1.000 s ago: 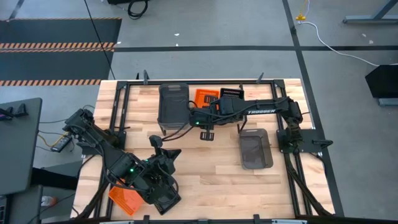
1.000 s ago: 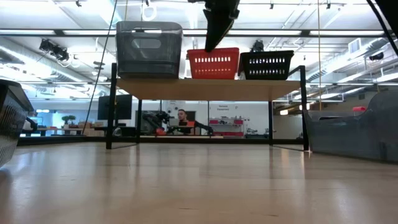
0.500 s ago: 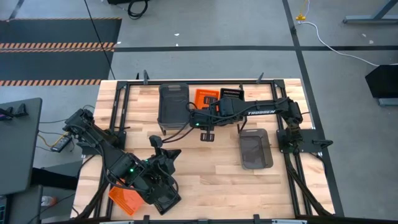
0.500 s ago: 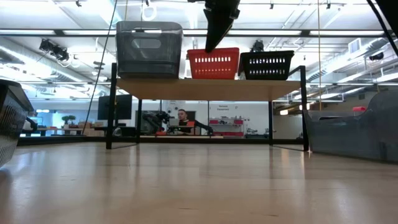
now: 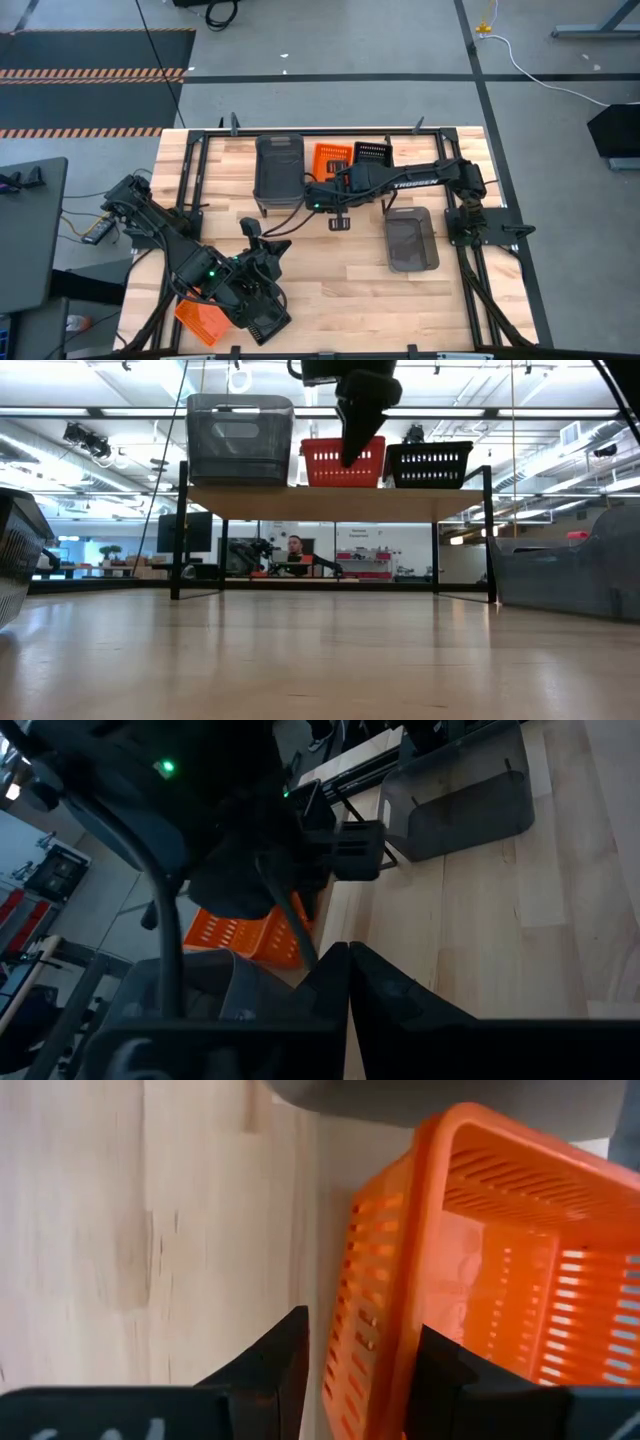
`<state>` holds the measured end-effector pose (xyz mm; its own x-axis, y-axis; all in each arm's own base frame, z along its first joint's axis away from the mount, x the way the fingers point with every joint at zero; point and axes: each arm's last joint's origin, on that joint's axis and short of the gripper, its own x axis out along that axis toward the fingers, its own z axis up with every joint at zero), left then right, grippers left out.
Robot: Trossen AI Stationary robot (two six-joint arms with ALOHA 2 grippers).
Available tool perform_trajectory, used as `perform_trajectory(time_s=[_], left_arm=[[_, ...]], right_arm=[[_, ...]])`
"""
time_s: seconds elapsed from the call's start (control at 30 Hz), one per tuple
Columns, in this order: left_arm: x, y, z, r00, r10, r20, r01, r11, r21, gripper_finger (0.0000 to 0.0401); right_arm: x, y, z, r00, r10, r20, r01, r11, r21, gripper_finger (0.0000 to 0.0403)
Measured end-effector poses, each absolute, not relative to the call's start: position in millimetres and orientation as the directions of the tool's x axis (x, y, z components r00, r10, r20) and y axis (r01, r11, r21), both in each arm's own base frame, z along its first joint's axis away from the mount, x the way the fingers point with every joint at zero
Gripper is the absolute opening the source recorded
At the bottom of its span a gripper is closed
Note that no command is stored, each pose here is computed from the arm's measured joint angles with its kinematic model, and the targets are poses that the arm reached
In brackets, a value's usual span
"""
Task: Stack baskets on shelf by color
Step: Stack the right orange bin on the orange bin on the shelf
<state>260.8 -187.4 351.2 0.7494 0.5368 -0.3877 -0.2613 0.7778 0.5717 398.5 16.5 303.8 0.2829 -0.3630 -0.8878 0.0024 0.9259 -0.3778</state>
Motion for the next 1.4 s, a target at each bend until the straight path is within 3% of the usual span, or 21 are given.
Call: perform_trajectory(time_s=[0.37,0.8,0.93,1.17,1.4], left_arm=[[260.8,-187.4,351.2,0.749,0.537,-0.388,-0.261,0.778,0.571,0.0014],[260.9,-187.3,351.2,0.749,0.537,-0.388,-0.262,0.778,0.571,0.001],[260.8,-187.4,351.2,0.749,0.537,-0.388,-0.261,0.778,0.571,0.0014],[260.9,-187.3,351.2,0.749,0.537,-0.388,-0.262,0.778,0.571,0.0018],[260.9,-187.3,351.2,0.749,0.537,-0.388,-0.262,0.778,0.571,0.001]], right_arm=[[396.8,38.3,302.9,0.3,-0.379,-0.876,-0.151,0.888,-0.435,0.0111],[395.3,34.1,302.7,0.28,-0.383,-0.881,-0.144,0.89,-0.432,0.0015],[395.7,30.1,302.8,0.277,-0.385,-0.88,-0.116,0.896,-0.428,0.0018],[396.5,23.6,302.9,0.274,-0.397,-0.876,-0.059,0.902,-0.427,0.0065],[397.4,21.3,303.1,0.279,-0.395,-0.875,-0.033,0.907,-0.42,0.0069]])
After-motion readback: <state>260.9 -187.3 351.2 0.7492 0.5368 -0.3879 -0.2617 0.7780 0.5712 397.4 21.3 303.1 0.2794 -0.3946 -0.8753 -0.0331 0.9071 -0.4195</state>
